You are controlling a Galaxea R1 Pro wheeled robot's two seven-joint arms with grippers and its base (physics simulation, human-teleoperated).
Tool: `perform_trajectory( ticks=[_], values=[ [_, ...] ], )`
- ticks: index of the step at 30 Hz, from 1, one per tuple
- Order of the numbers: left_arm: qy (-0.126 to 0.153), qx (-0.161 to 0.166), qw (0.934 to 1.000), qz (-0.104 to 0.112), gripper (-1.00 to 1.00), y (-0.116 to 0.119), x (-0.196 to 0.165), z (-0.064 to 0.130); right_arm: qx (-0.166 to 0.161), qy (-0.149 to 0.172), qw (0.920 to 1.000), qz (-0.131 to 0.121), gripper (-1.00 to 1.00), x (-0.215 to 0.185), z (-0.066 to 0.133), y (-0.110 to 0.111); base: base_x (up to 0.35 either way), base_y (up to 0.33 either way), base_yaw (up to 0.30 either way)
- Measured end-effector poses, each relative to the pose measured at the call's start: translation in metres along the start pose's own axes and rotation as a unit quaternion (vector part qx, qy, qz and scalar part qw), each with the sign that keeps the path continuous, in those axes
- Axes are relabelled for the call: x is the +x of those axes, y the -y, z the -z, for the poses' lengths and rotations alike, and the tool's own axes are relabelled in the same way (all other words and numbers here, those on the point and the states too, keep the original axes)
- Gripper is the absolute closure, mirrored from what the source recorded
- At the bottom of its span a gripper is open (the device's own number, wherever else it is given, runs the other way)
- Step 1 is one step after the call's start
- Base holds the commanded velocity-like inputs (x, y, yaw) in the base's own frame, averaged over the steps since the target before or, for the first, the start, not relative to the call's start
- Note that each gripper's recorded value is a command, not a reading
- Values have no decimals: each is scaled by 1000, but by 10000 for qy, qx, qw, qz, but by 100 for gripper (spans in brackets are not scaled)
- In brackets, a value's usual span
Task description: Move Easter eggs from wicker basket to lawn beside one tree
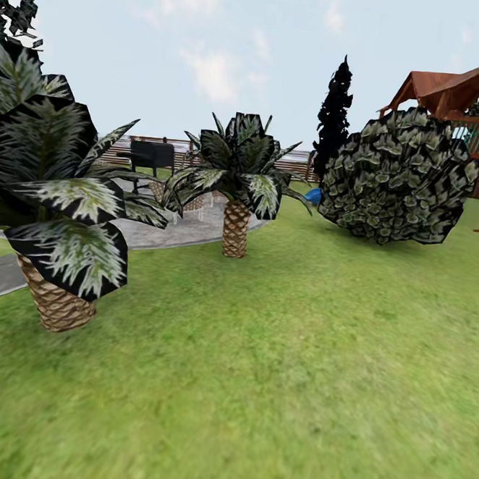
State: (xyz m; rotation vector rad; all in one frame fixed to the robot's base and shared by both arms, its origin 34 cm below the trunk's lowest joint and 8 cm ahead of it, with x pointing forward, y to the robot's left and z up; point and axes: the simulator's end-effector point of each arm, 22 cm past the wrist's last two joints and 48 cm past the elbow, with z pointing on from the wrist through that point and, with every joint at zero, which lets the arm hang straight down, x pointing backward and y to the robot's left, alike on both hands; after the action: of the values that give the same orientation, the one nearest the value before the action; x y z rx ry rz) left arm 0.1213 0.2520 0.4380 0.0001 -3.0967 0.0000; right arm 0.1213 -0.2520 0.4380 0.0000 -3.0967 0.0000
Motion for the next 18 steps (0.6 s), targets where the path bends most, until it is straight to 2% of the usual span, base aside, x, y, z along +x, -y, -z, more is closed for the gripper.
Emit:
perform_trajectory(
  ticks=[4, 7, 13, 18],
  values=[
    [33, 7, 10000, 21, -100, 2, -1, 0, 72, 108, 9999, 19, -100, -17, 0, 7, 0, 0, 3],
    [125, 8, 9999, 28, -100, 2, -8, 0, 68, 357, 9993, 1, -100, -42, 1, 6, 0, 0, -54],
    [265, 8, 9996, 29, -100, 2, -22, 1, 69, 849, 9964, -6, -100, -91, 6, 7, 0, 0, -258],
    [270, 8, 9996, 29, -100, 2, -22, 1, 70, 1011, 9948, -4, -100, -101, 8, 7, 0, 0, -233]
  ],
)
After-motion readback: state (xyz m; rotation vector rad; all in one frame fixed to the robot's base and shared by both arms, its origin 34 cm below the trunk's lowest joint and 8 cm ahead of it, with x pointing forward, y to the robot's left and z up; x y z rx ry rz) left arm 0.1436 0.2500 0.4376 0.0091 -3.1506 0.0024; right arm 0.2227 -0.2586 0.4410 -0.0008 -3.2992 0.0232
